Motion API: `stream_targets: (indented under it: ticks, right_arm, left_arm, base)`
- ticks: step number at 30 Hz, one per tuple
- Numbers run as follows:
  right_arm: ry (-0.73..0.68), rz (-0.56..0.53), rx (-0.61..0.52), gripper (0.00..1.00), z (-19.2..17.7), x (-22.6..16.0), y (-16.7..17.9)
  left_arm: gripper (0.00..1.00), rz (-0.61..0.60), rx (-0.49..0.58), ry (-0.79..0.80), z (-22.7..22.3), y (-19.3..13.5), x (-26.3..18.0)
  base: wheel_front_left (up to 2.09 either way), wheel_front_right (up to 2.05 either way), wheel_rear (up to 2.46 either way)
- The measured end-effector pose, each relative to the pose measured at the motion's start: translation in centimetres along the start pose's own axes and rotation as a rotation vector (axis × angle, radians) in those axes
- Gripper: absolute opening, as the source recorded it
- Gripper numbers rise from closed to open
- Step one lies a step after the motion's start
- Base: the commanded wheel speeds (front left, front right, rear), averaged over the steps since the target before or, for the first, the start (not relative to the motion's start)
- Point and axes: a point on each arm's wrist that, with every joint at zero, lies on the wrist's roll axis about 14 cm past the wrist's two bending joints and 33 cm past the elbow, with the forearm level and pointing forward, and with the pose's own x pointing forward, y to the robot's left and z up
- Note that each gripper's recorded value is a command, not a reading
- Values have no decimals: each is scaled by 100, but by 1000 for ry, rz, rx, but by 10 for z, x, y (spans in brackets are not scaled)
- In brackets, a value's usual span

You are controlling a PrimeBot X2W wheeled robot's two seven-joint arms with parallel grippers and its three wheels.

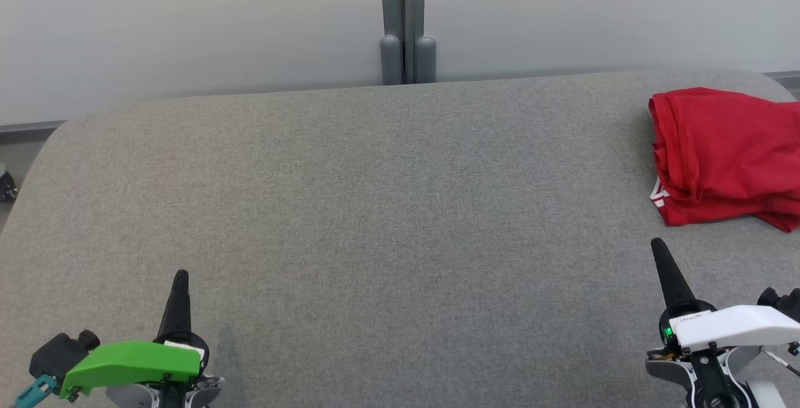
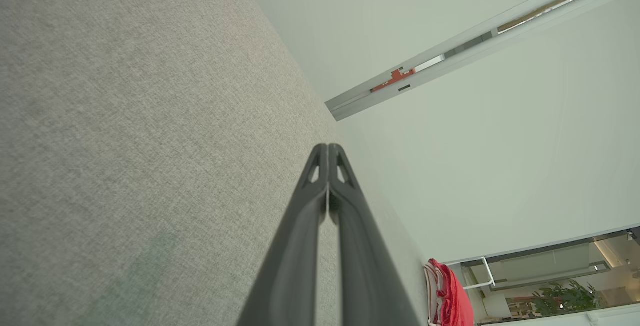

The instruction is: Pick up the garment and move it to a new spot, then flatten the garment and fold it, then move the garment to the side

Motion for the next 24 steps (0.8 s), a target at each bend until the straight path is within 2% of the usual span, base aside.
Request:
stream_targets:
  ticks: [24]
  right_arm:
    - [-3,-5,217,0,1,7,-1]
  left_arm:
    - [0,-37,-237,-6,7,-9,5]
  base:
    - [0,0,0]
